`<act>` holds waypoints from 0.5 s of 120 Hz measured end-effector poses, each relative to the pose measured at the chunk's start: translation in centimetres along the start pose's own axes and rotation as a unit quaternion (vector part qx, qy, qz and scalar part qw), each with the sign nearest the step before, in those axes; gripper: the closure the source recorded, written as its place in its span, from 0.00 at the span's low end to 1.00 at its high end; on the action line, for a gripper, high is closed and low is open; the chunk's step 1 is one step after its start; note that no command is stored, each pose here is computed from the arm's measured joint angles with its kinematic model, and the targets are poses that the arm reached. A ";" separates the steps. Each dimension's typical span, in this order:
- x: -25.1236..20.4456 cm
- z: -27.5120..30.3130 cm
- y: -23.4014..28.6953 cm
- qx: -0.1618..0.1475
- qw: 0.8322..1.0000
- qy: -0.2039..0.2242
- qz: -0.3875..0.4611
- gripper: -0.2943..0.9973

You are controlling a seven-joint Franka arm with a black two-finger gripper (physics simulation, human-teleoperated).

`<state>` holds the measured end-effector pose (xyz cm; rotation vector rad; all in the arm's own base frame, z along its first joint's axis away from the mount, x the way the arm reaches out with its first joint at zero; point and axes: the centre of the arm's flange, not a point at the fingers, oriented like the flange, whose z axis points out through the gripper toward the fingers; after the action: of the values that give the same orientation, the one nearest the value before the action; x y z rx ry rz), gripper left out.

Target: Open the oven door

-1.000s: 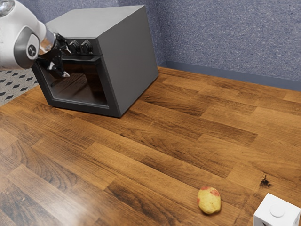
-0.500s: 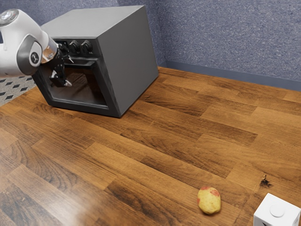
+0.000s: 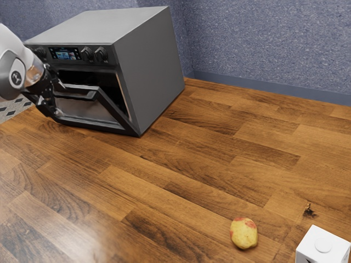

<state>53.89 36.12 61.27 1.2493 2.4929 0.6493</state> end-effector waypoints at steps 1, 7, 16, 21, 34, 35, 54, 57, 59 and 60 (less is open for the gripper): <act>0.1 -0.1 -0.1 0.000 1.000 0.000 -0.001 0.23; 0.6 -1.1 -0.8 -0.001 1.000 0.000 -0.010 0.23; 0.7 -6.3 -1.4 -0.023 0.999 0.001 -0.024 0.23; 0.4 -10.3 -2.0 -0.031 0.999 0.003 -0.037 0.23; -8.5 -16.1 -6.0 0.029 0.998 -0.050 -0.008 0.23; -9.2 -16.2 -6.3 0.037 0.998 -0.054 -0.004 0.23; -20.1 -16.8 -14.1 0.163 0.983 -0.075 0.046 0.23; -20.8 -16.7 -14.8 0.175 0.981 -0.072 0.044 0.23; -21.0 -16.5 -15.1 0.182 0.980 -0.069 0.042 0.23; -21.1 -16.5 -15.3 0.185 0.980 -0.068 0.040 0.23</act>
<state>48.72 6.65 68.63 1.4694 2.5331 0.1073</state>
